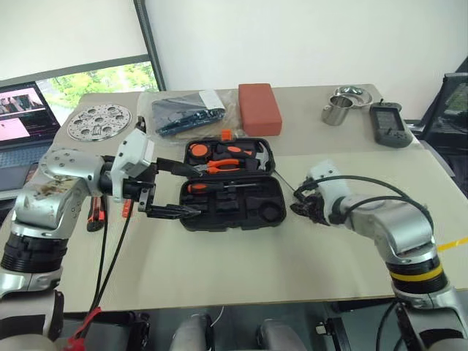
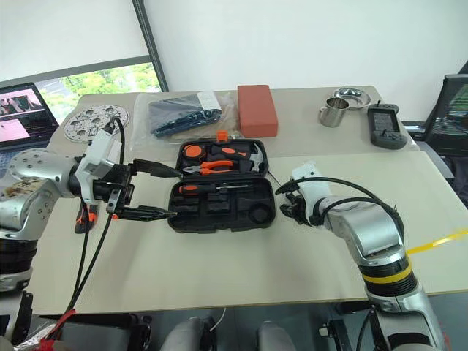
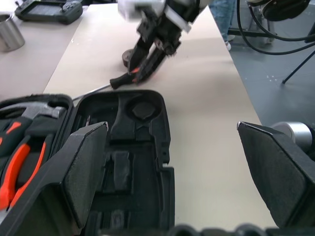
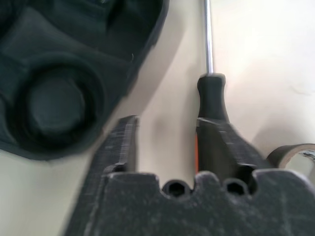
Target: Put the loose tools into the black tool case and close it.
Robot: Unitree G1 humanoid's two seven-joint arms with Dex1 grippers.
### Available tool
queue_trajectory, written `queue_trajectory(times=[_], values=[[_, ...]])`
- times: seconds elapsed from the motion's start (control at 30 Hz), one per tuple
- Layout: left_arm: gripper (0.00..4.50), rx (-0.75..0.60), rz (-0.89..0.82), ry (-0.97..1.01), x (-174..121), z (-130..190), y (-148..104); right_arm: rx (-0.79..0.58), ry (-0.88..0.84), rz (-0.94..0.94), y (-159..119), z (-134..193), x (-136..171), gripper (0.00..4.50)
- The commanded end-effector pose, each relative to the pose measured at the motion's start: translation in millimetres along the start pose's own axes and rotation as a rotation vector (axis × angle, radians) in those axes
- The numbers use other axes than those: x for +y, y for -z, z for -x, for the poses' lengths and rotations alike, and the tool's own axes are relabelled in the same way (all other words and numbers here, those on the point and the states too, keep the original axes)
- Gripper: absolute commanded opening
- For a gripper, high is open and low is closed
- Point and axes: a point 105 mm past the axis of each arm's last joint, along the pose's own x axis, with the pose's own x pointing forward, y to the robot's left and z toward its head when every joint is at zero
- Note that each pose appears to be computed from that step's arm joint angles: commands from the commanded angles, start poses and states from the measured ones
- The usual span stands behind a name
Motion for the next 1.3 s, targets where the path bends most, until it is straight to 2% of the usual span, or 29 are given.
queue_trajectory(times=[0.03,0.2,0.37,0.5,0.67,0.87,0.97,1.07,1.2,1.3], values=[[4.5,-0.005,-0.047,0.0,1,3,-10,-0.072,0.007,-0.011,-17,-2,-13,3.49],[4.5,-0.007,-0.049,0.002,-1,2,-11,-0.038,-0.048,0.005,-15,-14,-15,3.49],[4.5,-0.011,-0.051,0.007,-2,2,-12,0.039,-0.078,-0.047,0,-30,-21,3.49],[4.5,-0.022,-0.045,0.026,-6,2,-13,0.023,-0.053,-0.059,-2,-27,-31,2.51],[4.5,-0.008,-0.025,-0.016,-4,5,-5,-0.043,0.043,0.003,-19,-8,-48,0.77],[4.5,0.0,0.01,-0.092,0,19,4,-0.198,0.082,0.141,-68,24,-50,0.7],[4.5,0.002,0.037,-0.144,1,29,9,-0.327,-0.129,0.341,-94,27,-1,0.7],[4.5,0.037,0.052,-0.218,5,41,19,-0.337,-0.25,0.545,-91,14,34,0.7],[4.5,0.028,0.057,-0.269,10,48,18,-0.267,-0.286,0.805,-84,-15,42,0.7],[4.5,0.032,0.051,-0.261,10,47,17,-0.249,-0.293,0.901,-88,-30,41,0.7]])
